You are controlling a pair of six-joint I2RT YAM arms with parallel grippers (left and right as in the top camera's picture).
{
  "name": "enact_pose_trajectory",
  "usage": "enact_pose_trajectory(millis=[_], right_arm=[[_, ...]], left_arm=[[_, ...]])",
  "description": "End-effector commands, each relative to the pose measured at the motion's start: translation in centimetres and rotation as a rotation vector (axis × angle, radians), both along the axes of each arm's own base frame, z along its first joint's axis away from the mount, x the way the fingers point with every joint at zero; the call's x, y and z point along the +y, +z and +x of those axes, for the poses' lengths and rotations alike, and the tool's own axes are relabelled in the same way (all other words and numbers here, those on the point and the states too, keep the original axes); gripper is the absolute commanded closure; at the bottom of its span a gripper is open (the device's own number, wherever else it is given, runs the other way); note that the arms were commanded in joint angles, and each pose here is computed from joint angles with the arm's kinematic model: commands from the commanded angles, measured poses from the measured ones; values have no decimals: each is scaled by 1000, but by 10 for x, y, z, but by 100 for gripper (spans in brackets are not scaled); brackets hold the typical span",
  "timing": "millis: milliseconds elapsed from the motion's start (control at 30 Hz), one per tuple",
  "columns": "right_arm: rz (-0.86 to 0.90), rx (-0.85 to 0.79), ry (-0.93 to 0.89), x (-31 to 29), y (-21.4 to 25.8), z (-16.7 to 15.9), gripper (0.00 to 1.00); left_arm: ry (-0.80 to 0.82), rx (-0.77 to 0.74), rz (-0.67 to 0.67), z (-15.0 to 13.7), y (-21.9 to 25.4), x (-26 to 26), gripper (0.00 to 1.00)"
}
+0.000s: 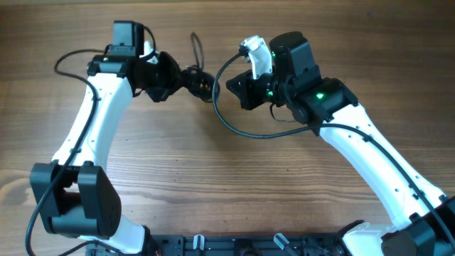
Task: Untangle cables
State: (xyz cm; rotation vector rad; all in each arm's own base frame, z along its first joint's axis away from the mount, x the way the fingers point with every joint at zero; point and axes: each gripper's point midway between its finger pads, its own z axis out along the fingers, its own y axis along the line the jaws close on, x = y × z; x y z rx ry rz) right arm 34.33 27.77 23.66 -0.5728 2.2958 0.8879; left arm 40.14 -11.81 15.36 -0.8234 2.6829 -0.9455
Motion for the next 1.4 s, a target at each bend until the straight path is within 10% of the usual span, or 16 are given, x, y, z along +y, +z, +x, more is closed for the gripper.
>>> enact_pose_trajectory(millis=[0,267,800,1100,1367], right_arm=[[5,-10,39,5,1,-1,94],[97,-29,138,20,17,-10,93],[99,81,-144,15,-16,38,53],[152,6,-239,18,-8,68,54],[176,-15,-229,23,-12,79,84]], left_arm=[[-355,-253,-62,-3,25,-37,96],[-514,-419,-77,-1,38,-48,96],[-482,-384,-98,-3,38,-49,96],[-482,-381,-99,-3,38,-49,96],[-482,-366,-101,-6,37,-49,96]])
